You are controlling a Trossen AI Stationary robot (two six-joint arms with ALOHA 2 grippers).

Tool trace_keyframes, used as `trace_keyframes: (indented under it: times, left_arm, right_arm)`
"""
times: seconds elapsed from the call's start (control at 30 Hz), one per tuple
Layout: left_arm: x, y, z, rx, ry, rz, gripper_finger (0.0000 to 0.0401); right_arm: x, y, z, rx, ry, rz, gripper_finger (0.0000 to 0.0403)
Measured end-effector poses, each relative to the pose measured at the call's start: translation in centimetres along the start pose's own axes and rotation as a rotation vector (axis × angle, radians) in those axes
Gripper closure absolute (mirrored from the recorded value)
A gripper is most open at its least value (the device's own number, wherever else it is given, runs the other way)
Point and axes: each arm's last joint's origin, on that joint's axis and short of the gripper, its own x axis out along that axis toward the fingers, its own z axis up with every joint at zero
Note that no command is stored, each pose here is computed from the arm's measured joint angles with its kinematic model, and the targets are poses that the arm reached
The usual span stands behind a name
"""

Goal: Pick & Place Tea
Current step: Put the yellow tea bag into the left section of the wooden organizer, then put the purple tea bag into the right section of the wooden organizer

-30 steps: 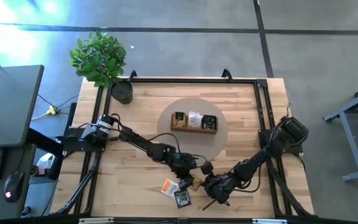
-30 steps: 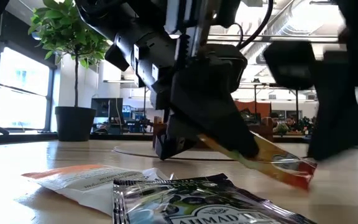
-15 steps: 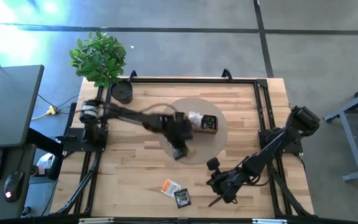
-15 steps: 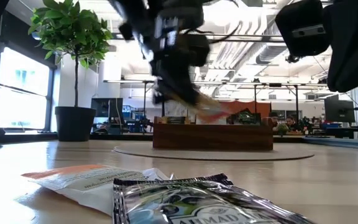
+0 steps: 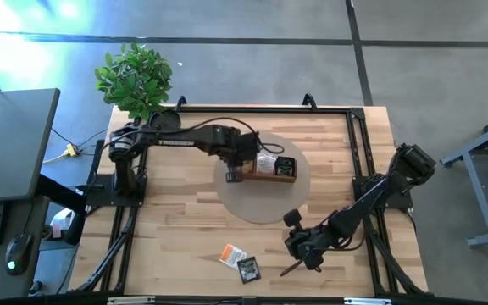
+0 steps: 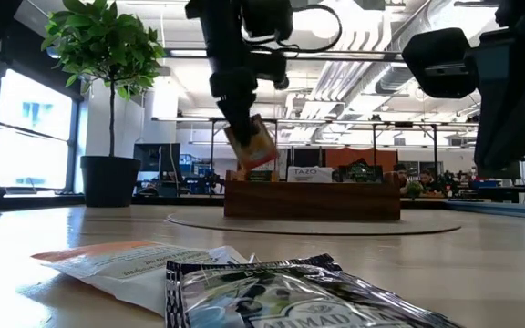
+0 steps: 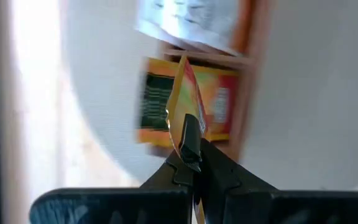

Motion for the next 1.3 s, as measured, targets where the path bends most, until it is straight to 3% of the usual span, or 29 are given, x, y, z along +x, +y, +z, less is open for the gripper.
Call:
trace_keyframes:
  times: [0.63,0.7,1.0,1.13,1.3]
  left_arm:
    - [3.5,-0.3,0.7,0.08,0.028,0.017,0.0393]
    - [4.0,-0.5,0.1,0.115,0.084,0.003,0.0381]
    - [3.8,-0.4,0.4,0.182,0.061,0.024,0.0268]
    - [3.1,-0.2,0.6,0.093,0.072,0.043,0.0232]
    - [0.9,0.1,1.1,-0.034,0.108,-0.007,0.0223]
  right_arm:
    - [0.0,-0.1,-0.1,-0.005,0.014,0.009,0.0391]
    - [0.0,-0.1,-0.1,-0.004,0.014,0.009,0.0391]
    - [0.0,-0.1,-0.1,-0.005,0.019,0.003,0.0391]
    - [0.0,-0.1,-0.1,-0.006,0.018,0.001,0.0391]
    - [0.0,-0.1,0.0,-0.001,0.006,-0.007,0.0391]
